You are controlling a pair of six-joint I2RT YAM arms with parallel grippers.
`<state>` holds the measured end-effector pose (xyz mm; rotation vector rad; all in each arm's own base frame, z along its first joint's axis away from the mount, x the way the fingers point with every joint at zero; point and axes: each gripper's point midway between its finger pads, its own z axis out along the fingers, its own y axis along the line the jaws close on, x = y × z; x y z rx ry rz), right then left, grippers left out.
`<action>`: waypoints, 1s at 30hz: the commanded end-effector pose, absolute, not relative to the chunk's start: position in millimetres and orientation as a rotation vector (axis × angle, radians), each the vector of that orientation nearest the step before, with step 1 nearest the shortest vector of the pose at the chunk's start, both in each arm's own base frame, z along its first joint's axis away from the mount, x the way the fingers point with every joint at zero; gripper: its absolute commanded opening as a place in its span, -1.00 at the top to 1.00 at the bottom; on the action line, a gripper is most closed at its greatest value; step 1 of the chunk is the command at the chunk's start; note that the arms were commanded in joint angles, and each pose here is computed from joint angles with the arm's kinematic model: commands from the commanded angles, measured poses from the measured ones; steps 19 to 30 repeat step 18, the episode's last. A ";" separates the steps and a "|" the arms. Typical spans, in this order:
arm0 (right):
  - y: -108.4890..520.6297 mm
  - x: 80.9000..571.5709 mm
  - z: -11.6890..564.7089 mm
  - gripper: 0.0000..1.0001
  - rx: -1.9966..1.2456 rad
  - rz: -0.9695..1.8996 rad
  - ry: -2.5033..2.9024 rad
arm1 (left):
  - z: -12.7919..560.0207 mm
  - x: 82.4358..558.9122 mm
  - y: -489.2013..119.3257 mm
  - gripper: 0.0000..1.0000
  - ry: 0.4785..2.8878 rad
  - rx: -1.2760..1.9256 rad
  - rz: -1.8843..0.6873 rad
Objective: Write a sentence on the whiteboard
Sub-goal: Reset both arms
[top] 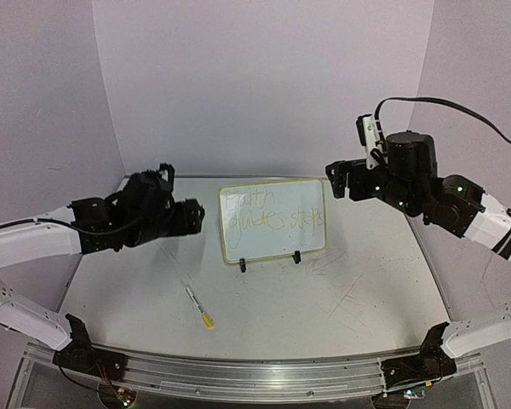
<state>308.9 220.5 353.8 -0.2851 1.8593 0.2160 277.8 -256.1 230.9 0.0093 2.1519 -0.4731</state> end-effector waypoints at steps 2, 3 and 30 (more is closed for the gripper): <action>151.9 286.7 462.1 -0.97 -0.119 0.080 1.598 | 425.5 311.3 -228.6 -0.72 1.650 0.058 -0.238; 146.1 282.3 473.5 -0.97 -0.110 0.082 1.570 | 449.5 311.1 -226.8 -0.76 1.596 0.068 -0.225; 100.6 248.1 540.7 -0.96 0.016 0.131 1.387 | 569.4 284.9 -214.7 -0.99 1.306 0.178 -0.225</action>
